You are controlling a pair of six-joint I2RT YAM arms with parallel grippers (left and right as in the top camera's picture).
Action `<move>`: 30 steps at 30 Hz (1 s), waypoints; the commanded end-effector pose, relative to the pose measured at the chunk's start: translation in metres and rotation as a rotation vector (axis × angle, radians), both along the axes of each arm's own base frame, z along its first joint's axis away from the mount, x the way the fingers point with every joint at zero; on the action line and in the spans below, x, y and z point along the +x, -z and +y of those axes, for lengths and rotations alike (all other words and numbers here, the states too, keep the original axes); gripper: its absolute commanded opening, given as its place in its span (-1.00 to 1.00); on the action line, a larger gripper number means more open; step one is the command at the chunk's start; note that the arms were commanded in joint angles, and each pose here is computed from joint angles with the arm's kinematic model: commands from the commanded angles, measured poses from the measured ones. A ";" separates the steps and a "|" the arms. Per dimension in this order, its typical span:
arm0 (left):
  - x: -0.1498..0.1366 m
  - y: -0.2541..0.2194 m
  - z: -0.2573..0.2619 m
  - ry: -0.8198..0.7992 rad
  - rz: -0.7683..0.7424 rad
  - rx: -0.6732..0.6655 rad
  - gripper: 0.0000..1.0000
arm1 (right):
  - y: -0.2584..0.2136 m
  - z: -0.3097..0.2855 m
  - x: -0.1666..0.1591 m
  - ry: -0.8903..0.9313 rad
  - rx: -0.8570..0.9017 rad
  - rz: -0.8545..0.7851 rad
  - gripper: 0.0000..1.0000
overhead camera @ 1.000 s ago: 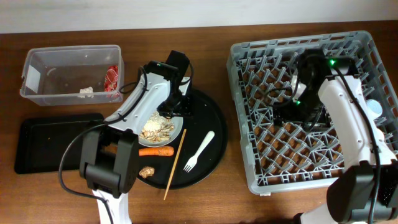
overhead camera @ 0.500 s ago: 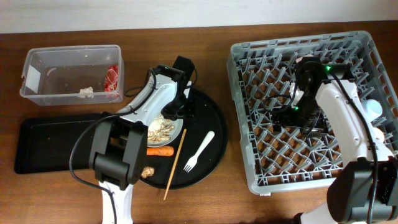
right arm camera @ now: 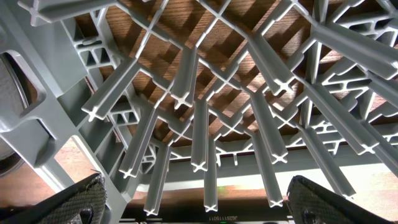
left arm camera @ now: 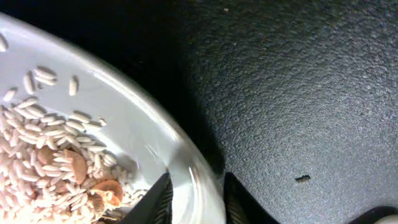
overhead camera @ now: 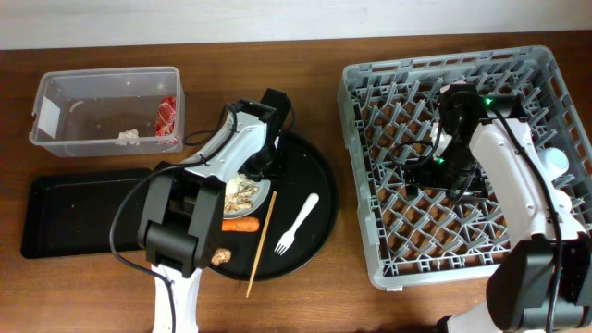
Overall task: Sort waste into correct bins and load items into the dishwasher rack
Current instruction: 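Carry the white bowl left over the black tray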
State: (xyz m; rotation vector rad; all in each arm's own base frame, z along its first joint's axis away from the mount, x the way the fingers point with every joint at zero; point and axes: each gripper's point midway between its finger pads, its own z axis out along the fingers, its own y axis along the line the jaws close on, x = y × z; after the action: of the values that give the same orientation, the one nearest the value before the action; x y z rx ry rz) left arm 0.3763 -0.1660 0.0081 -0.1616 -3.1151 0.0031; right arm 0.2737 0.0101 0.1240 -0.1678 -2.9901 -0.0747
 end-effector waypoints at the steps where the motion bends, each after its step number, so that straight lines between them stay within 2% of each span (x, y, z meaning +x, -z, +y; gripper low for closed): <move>1: 0.000 0.006 0.008 0.000 -0.001 0.049 -0.66 | -0.003 0.001 -0.001 0.007 0.009 -0.010 0.93; 5: -0.001 0.007 0.012 0.001 -0.002 0.068 -0.69 | -0.003 0.001 -0.001 0.007 0.009 -0.010 0.92; 16: 0.000 0.005 0.022 0.003 -0.007 0.123 -0.99 | -0.003 0.001 -0.001 0.007 0.009 -0.010 0.92; 23: -0.004 -0.007 0.023 0.005 0.020 0.135 -0.99 | -0.003 0.001 -0.001 0.007 0.009 -0.010 0.93; 30: -0.007 -0.047 0.025 0.002 0.041 0.145 -0.99 | -0.003 0.001 -0.001 0.007 0.009 -0.010 0.93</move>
State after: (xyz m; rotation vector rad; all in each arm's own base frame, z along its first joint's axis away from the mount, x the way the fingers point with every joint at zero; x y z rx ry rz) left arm 0.3624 -0.1427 0.0393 -0.1669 -3.0326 -0.2165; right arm 0.2737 0.0101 0.1239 -0.1683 -2.9901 -0.0747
